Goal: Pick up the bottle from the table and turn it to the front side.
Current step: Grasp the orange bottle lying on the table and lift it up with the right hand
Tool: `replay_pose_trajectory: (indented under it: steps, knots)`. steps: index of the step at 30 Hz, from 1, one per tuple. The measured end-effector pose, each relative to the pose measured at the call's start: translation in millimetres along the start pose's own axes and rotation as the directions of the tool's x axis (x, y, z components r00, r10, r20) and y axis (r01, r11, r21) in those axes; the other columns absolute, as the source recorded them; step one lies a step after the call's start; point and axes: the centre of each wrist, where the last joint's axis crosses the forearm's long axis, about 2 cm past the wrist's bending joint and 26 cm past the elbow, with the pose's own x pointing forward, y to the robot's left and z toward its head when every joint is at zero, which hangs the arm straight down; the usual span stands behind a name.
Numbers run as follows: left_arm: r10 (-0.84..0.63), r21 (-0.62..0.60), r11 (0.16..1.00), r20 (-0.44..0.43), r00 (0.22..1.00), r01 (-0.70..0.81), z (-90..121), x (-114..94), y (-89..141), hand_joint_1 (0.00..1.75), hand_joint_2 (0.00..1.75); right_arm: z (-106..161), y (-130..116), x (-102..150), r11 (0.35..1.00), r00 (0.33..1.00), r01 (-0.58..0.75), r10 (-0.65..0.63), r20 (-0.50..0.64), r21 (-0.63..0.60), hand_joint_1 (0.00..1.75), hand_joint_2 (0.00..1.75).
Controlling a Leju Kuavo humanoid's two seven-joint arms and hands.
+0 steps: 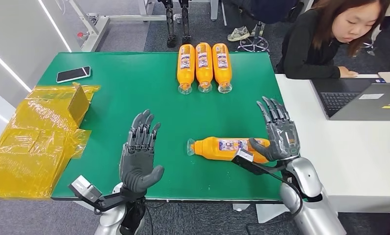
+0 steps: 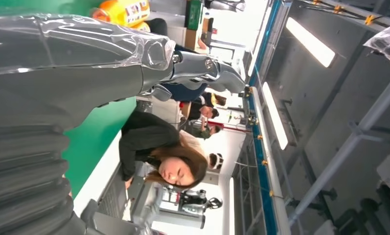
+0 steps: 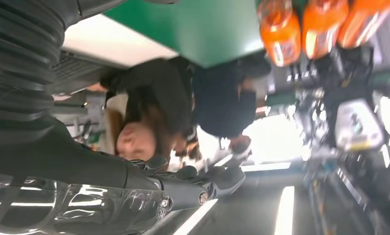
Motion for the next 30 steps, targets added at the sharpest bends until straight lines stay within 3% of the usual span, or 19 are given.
replay_pose_trajectory:
  steps: [5, 9, 13, 18, 26, 30]
  knots:
    - [0.007, -0.034, 0.999, -0.002, 1.000, -0.007, -4.3, -4.5, 2.1, 0.00, 1.75, -7.0, 9.3, -15.0, 0.978, 1.000, 0.018, -0.018, -0.002, 0.207, 0.00, 1.75]
    - [0.017, -0.045, 0.999, -0.014, 1.000, -0.018, -6.2, -9.4, 3.1, 0.00, 1.75, -19.1, 11.3, -39.5, 0.923, 0.994, 0.094, -0.107, 0.012, 0.373, 0.00, 1.75]
    - [0.027, -0.054, 0.998, -0.029, 0.999, -0.029, -8.8, -12.8, 4.1, 0.00, 1.75, -40.5, 8.6, -61.4, 0.816, 0.976, 0.175, -0.217, 0.011, 0.551, 0.00, 1.75]
    - [0.044, -0.062, 0.997, -0.049, 0.998, -0.047, -9.8, -17.3, 1.3, 0.00, 1.75, -60.2, 12.7, -72.3, 0.610, 0.964, 0.190, -0.264, -0.029, 0.769, 0.00, 1.75]
    - [0.045, -0.030, 0.998, -0.065, 0.997, -0.047, -7.4, -21.5, 0.0, 0.00, 1.75, -72.5, 25.2, -65.9, 0.436, 0.964, 0.188, -0.253, -0.081, 0.880, 0.00, 1.75]
    - [0.037, -0.017, 0.999, -0.066, 0.997, -0.038, -7.2, -21.6, 0.3, 0.00, 1.75, -71.6, 32.2, -61.6, 0.391, 0.969, 0.180, -0.229, -0.094, 0.902, 1.73, 1.75]
